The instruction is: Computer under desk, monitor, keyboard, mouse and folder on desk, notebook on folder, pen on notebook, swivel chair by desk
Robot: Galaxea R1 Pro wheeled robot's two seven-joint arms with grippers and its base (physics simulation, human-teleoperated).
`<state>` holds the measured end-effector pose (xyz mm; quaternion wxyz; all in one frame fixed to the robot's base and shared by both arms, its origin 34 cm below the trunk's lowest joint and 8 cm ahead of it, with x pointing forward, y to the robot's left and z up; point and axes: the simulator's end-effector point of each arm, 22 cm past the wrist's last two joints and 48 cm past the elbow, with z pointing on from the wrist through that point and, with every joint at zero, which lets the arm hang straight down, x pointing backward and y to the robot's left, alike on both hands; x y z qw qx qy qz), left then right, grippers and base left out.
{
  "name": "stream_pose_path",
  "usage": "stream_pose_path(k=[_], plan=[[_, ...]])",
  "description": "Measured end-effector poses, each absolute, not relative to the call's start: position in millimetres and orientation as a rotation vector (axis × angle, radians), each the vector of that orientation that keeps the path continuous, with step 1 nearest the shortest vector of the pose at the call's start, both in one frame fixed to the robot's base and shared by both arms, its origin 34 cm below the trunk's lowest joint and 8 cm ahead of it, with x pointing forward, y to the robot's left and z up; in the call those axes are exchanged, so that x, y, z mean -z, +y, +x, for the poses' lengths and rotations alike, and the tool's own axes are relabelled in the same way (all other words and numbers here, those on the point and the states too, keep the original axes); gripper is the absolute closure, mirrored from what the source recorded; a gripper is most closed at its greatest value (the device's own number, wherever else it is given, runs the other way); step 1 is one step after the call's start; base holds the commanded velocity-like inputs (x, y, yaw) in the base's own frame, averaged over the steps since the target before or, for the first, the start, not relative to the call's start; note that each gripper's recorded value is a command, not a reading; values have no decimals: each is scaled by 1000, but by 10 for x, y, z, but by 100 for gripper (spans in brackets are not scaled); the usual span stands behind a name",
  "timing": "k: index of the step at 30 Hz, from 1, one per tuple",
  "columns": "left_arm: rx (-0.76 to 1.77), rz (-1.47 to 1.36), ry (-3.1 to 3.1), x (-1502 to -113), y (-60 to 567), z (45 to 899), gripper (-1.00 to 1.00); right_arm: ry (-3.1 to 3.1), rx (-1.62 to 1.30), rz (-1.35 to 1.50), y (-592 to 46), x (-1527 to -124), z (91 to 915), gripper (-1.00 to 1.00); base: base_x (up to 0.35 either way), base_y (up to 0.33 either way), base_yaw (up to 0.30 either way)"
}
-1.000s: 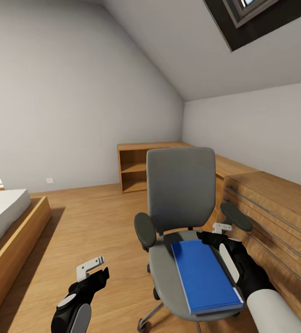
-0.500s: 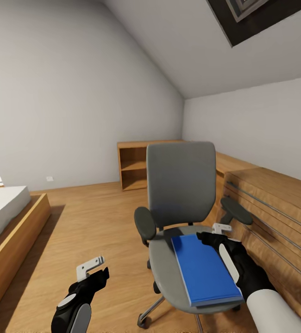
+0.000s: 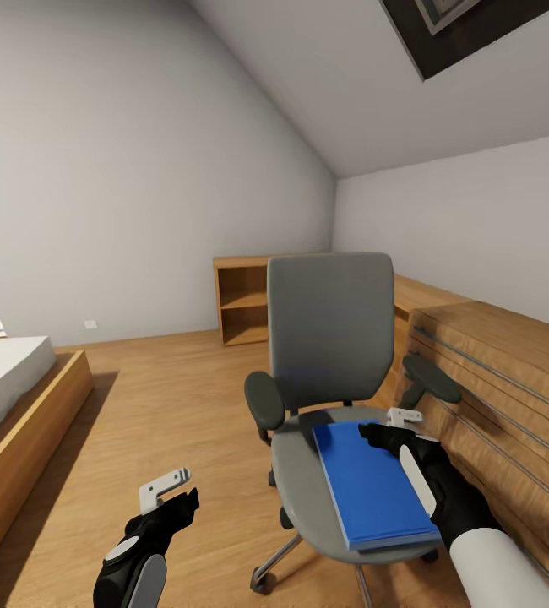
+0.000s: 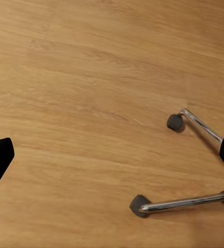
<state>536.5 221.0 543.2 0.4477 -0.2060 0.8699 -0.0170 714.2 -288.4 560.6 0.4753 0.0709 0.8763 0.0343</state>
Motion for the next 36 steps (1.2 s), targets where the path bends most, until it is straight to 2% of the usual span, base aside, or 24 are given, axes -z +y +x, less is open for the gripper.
stream_pose_path(k=[36], plan=[[40,-511,2154,-5227,2214,5308,-100,2142,-87,174,-2880,-5408,7090,-100,0,0,0]])
